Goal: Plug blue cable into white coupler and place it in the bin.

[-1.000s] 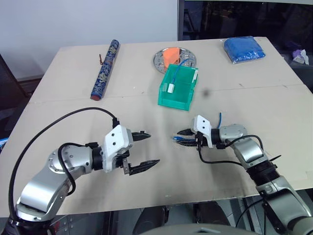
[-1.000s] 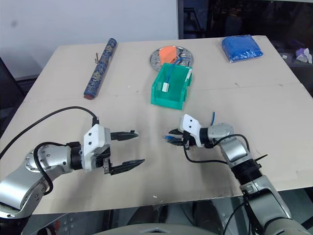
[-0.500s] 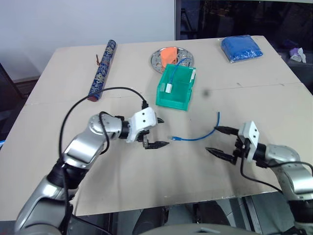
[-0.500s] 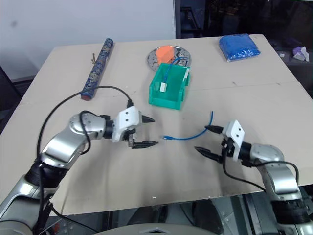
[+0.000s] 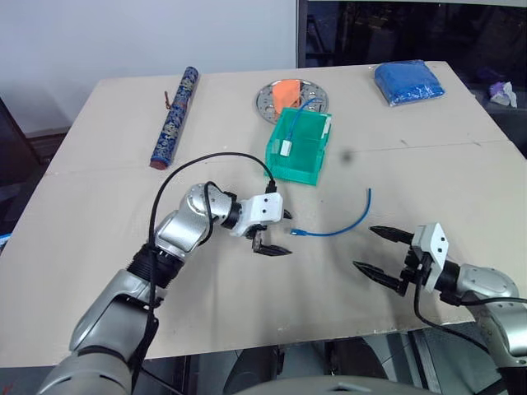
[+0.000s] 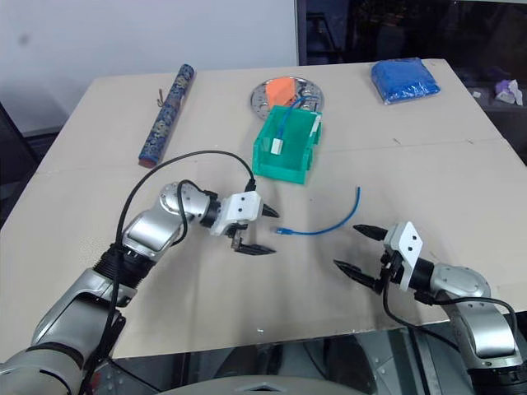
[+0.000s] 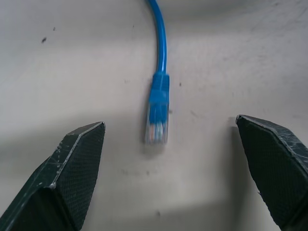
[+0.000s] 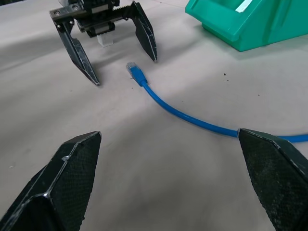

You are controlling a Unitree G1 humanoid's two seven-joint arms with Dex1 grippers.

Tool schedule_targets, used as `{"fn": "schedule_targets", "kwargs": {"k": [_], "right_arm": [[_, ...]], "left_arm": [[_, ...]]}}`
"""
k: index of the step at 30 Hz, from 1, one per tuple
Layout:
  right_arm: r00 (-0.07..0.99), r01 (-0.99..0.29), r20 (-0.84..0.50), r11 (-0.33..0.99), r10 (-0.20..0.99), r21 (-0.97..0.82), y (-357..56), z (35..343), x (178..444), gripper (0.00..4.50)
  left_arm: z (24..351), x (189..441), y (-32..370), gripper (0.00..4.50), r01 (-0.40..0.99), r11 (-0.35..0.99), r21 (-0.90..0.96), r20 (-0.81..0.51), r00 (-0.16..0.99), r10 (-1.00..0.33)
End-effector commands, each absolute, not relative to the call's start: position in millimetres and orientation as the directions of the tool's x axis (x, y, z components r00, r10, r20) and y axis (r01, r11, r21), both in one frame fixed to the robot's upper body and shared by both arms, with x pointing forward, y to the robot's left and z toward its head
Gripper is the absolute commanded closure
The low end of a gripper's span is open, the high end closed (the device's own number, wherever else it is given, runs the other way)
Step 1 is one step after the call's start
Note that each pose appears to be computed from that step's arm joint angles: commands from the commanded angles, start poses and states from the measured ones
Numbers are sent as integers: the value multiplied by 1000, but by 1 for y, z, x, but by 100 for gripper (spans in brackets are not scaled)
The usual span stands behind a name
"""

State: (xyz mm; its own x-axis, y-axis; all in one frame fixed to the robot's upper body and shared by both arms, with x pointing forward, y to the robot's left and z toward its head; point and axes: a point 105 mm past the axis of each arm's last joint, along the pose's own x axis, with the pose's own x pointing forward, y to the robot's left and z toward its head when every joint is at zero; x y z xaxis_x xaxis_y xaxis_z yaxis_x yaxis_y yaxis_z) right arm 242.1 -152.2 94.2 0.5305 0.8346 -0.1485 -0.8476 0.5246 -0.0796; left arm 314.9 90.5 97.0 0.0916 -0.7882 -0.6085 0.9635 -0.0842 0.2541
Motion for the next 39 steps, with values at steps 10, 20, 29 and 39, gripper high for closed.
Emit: {"fn": "schedule_targets", "kwargs": {"k": [10,20,29,39], "right_arm": [[509,-860,-125,495,852,-124,-155,107,240,0],[506,-862,-129,493,853,-120,-155,107,240,0],[464,-864,74,432,883,257,-125,139,230,0],[487,-862,355,375,798,340,-98,198,267,0]], "left_arm": [[100,308,86,55,950,-103,296,-574,91,-814],[103,309,83,448,947,-103,306,-563,92,-821],[171,311,53,448,991,74,116,-188,95,-978],[222,298,44,448,993,31,-115,77,40,-996]]}}
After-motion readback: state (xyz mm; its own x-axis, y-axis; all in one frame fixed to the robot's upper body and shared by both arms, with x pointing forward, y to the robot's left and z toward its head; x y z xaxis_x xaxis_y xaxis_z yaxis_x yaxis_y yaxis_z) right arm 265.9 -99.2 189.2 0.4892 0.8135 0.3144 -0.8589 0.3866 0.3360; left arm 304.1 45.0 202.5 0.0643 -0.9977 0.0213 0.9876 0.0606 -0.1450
